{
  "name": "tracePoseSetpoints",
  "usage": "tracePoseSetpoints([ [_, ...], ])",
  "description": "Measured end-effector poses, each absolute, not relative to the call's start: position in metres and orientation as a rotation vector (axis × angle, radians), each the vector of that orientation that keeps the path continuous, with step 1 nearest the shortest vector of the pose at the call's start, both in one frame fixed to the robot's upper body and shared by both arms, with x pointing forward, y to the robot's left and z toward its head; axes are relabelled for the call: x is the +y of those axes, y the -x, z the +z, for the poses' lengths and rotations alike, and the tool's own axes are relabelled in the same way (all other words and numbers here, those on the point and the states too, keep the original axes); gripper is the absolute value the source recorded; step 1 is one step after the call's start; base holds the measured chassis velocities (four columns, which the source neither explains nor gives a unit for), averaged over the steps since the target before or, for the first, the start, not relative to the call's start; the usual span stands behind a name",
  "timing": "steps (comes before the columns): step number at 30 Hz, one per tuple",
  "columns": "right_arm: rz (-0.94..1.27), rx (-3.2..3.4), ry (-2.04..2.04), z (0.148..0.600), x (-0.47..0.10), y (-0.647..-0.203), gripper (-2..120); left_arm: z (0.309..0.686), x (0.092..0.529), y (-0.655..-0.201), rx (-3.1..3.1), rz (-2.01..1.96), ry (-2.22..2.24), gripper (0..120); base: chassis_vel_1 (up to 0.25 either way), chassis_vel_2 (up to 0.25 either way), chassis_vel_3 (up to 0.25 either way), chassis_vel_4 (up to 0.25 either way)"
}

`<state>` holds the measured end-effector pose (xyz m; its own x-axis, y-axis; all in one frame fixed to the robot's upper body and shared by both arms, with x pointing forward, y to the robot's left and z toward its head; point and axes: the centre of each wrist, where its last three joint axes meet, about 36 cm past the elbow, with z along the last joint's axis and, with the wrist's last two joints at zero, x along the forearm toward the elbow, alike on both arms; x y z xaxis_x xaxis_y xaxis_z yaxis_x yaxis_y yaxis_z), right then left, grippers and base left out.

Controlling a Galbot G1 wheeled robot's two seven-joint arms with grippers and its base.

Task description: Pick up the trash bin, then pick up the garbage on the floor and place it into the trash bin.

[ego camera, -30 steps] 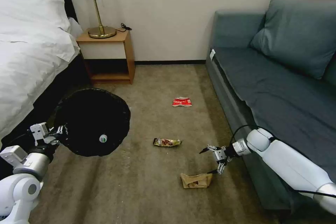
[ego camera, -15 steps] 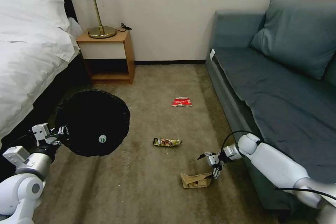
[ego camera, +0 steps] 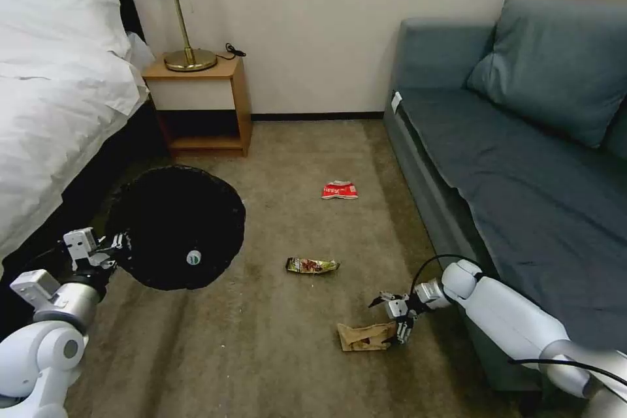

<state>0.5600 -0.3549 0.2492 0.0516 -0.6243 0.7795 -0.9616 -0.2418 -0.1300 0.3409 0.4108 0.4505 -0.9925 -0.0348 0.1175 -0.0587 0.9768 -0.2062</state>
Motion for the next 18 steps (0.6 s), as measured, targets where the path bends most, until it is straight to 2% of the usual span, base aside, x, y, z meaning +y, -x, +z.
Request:
tracePoseSetpoints([
  [9,1.036,-1.591,-1.913,0.243,-0.345,-0.558,100,0.451,0.410,-0.339,-3.010,0.315,-0.073,1,0.000,0.000,0.000,0.000],
  [12,1.034,-1.601,-1.912,0.244,-0.342,-0.559,85,0.451,0.410,-0.339,-3.011,0.314,-0.070,1,0.000,0.000,0.000,0.000],
  [13,1.034,-1.601,-1.912,0.244,-0.342,-0.559,85,0.451,0.410,-0.339,-3.011,0.314,-0.070,1,0.000,0.000,0.000,0.000],
  [14,1.033,-1.601,-1.913,0.244,-0.342,-0.559,79,0.451,0.409,-0.339,-3.012,0.315,-0.069,1,0.000,0.000,0.000,0.000],
  [15,1.033,-1.601,-1.913,0.244,-0.342,-0.559,79,0.451,0.409,-0.339,-3.012,0.315,-0.069,1,0.000,0.000,0.000,0.000],
  [17,1.026,-1.599,-1.913,0.241,-0.342,-0.557,67,0.451,0.408,-0.340,-3.013,0.315,-0.067,1,0.000,0.000,0.000,0.000],
  [18,1.026,-1.599,-1.913,0.241,-0.342,-0.557,67,0.451,0.408,-0.340,-3.013,0.315,-0.067,1,0.000,0.000,0.000,0.000],
])
